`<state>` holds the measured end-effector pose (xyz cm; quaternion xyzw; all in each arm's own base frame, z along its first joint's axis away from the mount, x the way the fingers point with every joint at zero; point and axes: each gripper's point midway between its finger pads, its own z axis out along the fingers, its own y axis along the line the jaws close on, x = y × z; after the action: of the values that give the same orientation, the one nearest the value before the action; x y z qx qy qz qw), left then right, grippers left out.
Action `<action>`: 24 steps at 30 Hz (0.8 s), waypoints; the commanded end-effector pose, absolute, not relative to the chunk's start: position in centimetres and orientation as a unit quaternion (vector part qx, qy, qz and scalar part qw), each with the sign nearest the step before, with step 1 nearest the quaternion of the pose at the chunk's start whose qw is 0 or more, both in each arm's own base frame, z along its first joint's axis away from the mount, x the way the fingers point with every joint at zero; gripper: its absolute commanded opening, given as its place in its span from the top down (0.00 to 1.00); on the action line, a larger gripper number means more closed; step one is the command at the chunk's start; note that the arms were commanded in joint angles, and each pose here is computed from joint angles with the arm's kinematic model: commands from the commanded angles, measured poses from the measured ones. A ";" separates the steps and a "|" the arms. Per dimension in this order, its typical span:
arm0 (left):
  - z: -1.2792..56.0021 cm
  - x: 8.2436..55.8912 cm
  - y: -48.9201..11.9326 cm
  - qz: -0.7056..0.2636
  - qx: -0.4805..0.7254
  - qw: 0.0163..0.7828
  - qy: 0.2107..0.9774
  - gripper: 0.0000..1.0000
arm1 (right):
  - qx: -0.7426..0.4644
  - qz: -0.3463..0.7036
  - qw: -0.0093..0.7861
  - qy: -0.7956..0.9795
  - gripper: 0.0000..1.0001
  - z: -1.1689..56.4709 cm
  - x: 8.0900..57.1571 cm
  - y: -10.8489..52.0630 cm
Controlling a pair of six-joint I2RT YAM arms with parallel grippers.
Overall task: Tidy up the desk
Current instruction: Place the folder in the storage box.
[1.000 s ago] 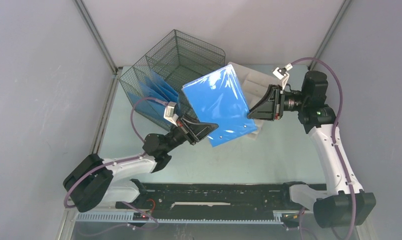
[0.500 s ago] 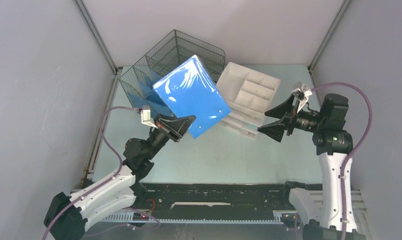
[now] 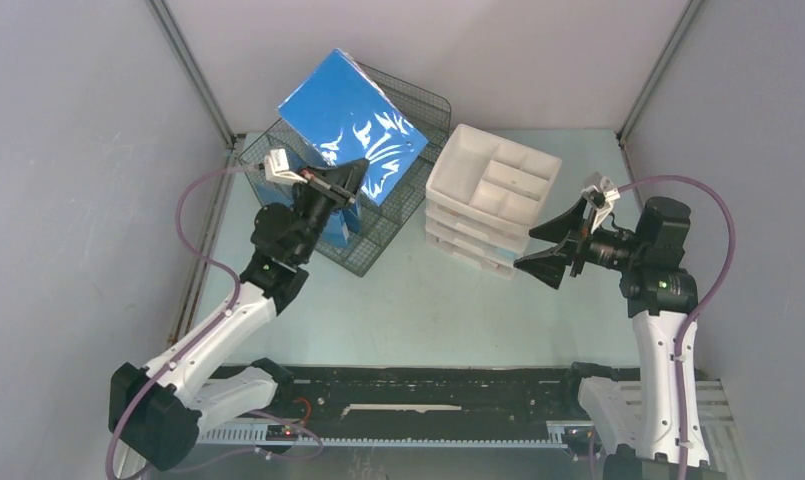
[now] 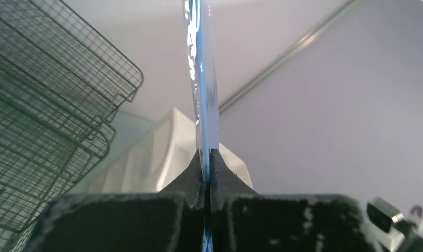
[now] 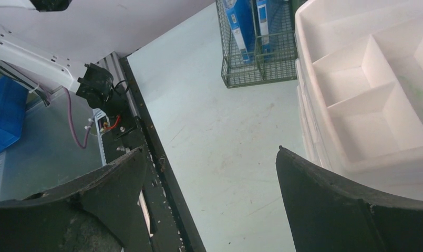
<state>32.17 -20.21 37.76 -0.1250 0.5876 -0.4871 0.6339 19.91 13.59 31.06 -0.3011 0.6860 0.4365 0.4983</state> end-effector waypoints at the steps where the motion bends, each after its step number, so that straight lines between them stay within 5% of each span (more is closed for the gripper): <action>1: 40.8 35.1 -17.1 -0.458 -0.228 0.657 0.553 1.00 | -0.314 0.428 0.515 0.673 0.01 32.0 19.8 13.8; 24: 39.7 50.2 -20.8 -0.534 -0.293 0.546 0.575 1.00 | -0.328 0.427 0.517 0.666 0.00 32.2 19.1 14.4</action>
<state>49.29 -20.08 36.83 -0.2998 0.6019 -0.4857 0.5586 19.20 14.30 31.90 -0.3214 0.6708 0.4326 0.5094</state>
